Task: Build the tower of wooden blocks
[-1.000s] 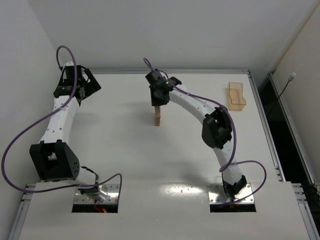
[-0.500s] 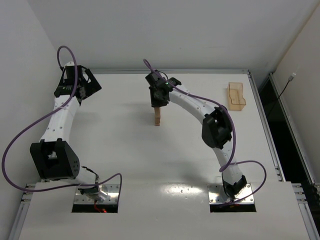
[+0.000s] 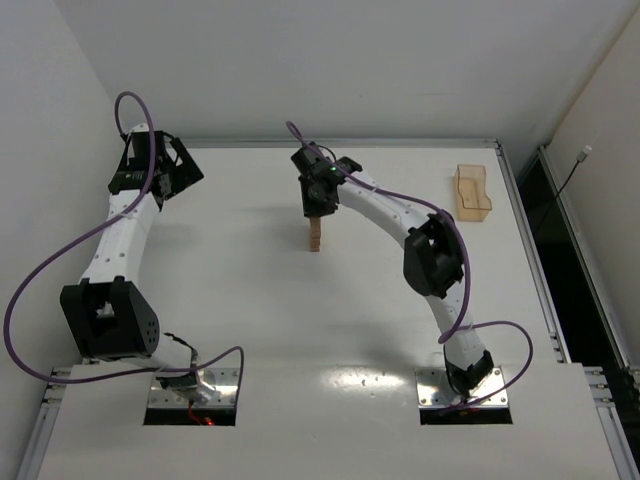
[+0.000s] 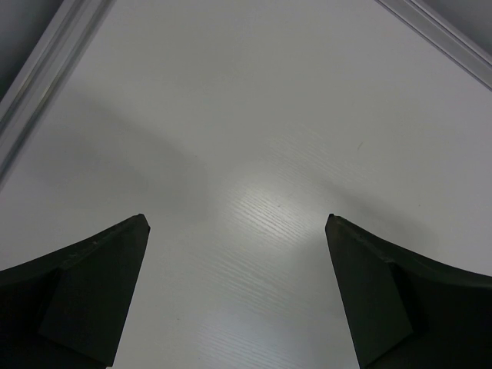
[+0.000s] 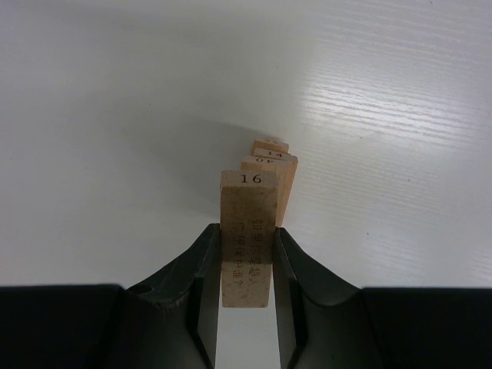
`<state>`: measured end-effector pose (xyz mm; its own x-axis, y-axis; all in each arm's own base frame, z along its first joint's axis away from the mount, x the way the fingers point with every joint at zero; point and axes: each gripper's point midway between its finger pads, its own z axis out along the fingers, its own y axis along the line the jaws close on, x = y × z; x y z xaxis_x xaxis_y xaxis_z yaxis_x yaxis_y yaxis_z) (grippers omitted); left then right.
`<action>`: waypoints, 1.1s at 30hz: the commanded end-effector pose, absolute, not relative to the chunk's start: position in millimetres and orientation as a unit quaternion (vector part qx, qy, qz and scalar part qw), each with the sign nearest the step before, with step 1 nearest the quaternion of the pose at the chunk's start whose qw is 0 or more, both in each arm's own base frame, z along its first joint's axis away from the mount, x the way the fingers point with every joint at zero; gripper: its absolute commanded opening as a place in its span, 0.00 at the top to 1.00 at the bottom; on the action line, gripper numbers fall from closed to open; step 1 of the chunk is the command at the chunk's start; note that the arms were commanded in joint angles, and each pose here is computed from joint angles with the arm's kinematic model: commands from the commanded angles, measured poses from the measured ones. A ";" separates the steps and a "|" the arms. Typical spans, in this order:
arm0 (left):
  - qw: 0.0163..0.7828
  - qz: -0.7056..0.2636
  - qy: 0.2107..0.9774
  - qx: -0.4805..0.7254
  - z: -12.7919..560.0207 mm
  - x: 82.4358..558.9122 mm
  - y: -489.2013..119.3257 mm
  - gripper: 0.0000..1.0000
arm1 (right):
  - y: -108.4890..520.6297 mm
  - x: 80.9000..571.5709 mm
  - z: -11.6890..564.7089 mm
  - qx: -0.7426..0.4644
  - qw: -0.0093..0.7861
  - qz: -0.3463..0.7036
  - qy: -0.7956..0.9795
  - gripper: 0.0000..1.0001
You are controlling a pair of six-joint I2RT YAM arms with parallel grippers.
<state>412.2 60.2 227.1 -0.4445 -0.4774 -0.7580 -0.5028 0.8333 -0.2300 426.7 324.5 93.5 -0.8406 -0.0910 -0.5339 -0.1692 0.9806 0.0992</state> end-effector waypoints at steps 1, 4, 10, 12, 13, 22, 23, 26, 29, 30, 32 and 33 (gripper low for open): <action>0.460 0.005 0.842 -0.282 238.6 419.4 55.4 0.01 | 323.9 430.1 95.6 -0.069 0.280 0.075 0.954 1.00; 0.459 0.001 0.843 -0.280 238.5 419.7 53.8 0.01 | 323.9 430.1 95.6 -0.069 0.280 0.075 0.954 1.00; 0.459 0.001 0.843 -0.280 238.5 419.7 53.8 0.01 | 326.1 430.9 96.4 -0.074 0.282 0.080 0.953 0.68; 0.459 0.001 0.843 -0.280 238.5 419.7 53.8 0.01 | 326.1 430.9 96.4 -0.075 0.282 0.080 0.953 0.53; 0.459 0.001 0.843 -0.280 238.5 419.7 53.8 0.01 | 326.1 430.9 96.4 -0.075 0.282 0.080 0.953 0.51; 0.459 0.001 0.843 -0.280 236.4 422.4 54.1 0.01 | 333.3 435.2 111.1 -0.100 0.298 0.097 0.944 0.39; 0.459 0.004 0.844 -0.276 236.3 422.2 54.4 0.01 | 338.9 430.4 124.6 -0.117 0.307 0.106 0.939 0.37; 0.463 0.005 0.844 -0.271 239.9 420.9 54.7 0.01 | 347.6 427.0 163.0 -0.168 0.352 0.107 0.914 0.37; 0.461 0.001 0.851 -0.252 238.5 418.4 51.1 0.01 | 341.9 415.7 209.6 -0.205 0.402 0.118 0.884 0.36; 0.460 0.000 0.854 -0.242 237.2 415.4 49.0 0.01 | 335.8 413.7 220.1 -0.210 0.416 0.113 0.878 0.34; 0.455 0.000 0.864 -0.215 230.2 412.2 43.0 0.01 | 319.0 401.6 246.8 -0.236 0.449 0.096 0.857 0.28; 0.455 0.002 0.865 -0.211 230.1 412.1 43.3 0.01 | 307.8 394.2 237.0 -0.246 0.444 0.080 0.858 0.23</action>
<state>412.0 54.3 220.5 -0.4903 -0.4279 -0.7593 -0.4469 0.8714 -0.2025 397.7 323.0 166.5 -0.6667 -0.3188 -0.6737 -0.4390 0.8985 0.0092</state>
